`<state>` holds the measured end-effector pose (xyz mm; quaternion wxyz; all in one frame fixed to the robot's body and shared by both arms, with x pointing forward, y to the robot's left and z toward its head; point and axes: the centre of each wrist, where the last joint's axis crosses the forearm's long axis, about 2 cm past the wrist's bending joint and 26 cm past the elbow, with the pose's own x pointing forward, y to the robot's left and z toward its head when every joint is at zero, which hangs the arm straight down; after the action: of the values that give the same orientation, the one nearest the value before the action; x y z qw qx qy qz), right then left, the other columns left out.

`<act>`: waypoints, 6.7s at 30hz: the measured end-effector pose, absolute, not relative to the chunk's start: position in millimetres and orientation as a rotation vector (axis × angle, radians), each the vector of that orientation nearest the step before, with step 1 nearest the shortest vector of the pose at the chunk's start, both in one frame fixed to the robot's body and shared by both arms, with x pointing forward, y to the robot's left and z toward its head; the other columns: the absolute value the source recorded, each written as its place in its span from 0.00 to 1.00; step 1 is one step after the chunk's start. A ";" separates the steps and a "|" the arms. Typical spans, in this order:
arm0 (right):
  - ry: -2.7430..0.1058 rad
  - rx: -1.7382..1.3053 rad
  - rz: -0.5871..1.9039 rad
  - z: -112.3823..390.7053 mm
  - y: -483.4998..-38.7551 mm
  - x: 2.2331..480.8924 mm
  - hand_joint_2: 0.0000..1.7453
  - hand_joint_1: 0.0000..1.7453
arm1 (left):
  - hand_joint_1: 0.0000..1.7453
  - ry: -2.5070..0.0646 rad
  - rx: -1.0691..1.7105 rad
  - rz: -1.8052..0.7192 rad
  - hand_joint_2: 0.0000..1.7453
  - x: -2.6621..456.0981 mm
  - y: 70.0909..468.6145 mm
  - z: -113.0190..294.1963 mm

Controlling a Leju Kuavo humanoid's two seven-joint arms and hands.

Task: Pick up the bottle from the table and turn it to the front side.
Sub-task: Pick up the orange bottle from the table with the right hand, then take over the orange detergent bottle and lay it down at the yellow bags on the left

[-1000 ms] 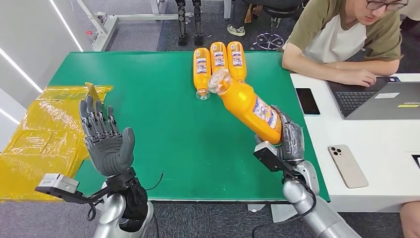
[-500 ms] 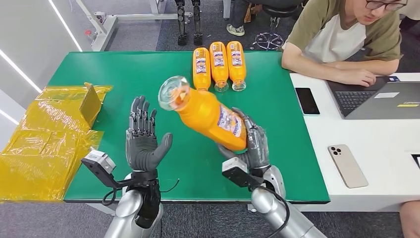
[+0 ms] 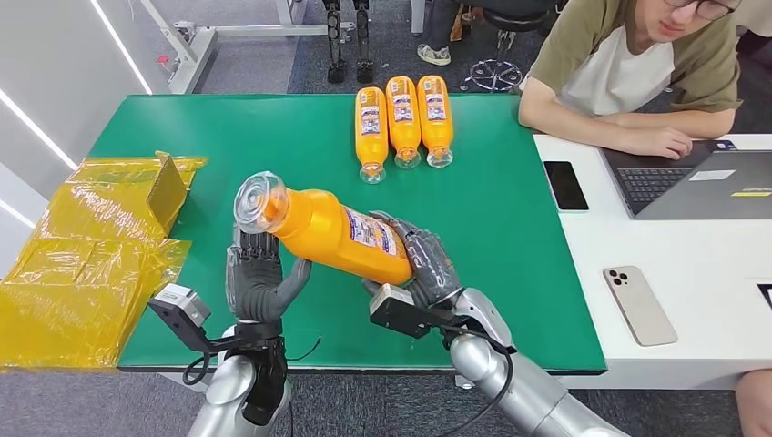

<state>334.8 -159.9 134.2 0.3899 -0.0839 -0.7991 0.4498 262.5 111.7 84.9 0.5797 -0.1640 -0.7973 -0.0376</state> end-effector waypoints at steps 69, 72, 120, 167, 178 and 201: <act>-2.003 -0.468 1.247 110.0 -156.8 323.0 1.00 1.00 | 1.00 -1.884 -0.658 -0.070 1.00 262.9 105.8 103.8; -2.003 -0.465 1.243 110.0 -156.6 323.0 1.00 1.00 | 1.00 -1.886 -0.658 -0.069 1.00 263.4 104.9 104.8; -2.606 -0.280 -0.114 220.4 -116.9 279.0 1.00 0.00 | 1.00 -1.829 1.189 -0.934 1.00 435.2 325.1 199.6; -2.637 -0.301 -0.215 231.6 -131.7 268.8 1.00 0.00 | 1.00 -0.560 1.361 -1.669 1.00 423.4 389.4 131.7; -2.636 -0.302 -0.215 231.4 -132.0 268.9 1.00 0.00 | 1.00 -0.552 1.332 -1.687 1.00 422.3 388.9 129.4; -2.604 -0.320 -0.224 237.9 -136.3 261.6 1.00 0.00 | 1.00 -0.455 0.956 -1.873 1.00 379.7 369.3 68.4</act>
<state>261.6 -136.3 237.9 0.2515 -0.1175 -0.9572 -0.0824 379.7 369.3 68.4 0.4750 0.3912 -0.1863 -0.7659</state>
